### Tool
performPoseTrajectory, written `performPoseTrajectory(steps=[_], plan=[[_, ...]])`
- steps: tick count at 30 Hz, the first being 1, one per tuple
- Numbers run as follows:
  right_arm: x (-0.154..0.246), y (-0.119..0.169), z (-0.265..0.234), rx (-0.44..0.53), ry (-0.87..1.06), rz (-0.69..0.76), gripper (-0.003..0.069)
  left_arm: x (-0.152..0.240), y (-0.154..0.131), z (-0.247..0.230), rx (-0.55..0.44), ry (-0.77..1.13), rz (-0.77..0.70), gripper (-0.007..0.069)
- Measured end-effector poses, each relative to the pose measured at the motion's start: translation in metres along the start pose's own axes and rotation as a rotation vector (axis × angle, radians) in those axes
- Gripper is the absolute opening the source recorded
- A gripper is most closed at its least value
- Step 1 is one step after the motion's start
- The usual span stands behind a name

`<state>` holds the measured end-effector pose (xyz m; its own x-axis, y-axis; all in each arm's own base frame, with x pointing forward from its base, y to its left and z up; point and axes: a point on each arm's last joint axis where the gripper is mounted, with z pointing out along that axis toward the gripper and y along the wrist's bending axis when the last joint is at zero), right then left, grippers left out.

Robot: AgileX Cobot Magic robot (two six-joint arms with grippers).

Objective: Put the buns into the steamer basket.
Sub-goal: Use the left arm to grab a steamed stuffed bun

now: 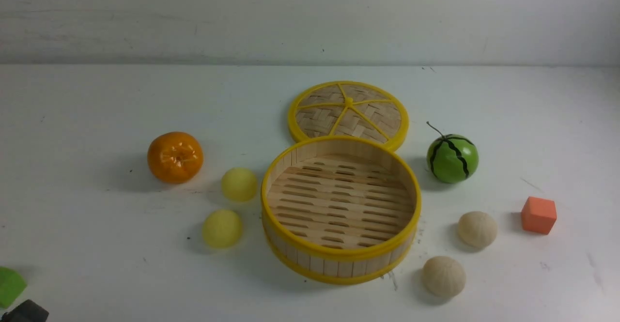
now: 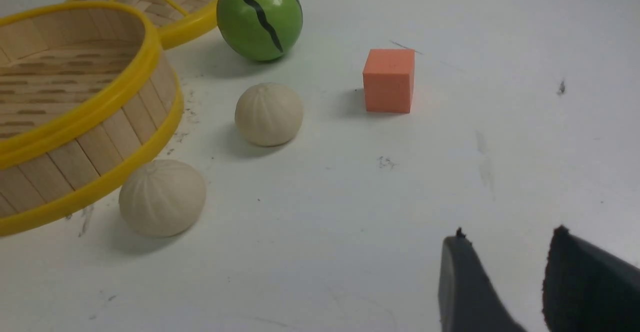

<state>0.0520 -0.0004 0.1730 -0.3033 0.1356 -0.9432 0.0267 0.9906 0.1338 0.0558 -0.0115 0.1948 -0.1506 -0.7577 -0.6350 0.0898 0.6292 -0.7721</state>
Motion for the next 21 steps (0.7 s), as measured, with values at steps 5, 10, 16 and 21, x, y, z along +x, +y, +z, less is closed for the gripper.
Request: performPoseTrajectory(steps=[5,10,16,21], plan=[[0.0,0.0,0.0,0.0,0.0,0.0,0.0241,-0.007,-0.003,0.0,0.039,-0.071,-0.13,0.0237],[0.0,0.0,0.0,0.0,0.0,0.0,0.0241,-0.007,-0.01,-0.002,0.04,-0.014,-0.108,0.019],[0.0,0.0,0.0,0.0,0.0,0.0,0.0241,-0.032,-0.065,-0.004,0.043,0.21,0.124,-0.0004],[0.0,0.0,0.0,0.0,0.0,0.0,0.0241,-0.043,-0.095,0.036,-0.156,0.706,0.264,-0.0013]])
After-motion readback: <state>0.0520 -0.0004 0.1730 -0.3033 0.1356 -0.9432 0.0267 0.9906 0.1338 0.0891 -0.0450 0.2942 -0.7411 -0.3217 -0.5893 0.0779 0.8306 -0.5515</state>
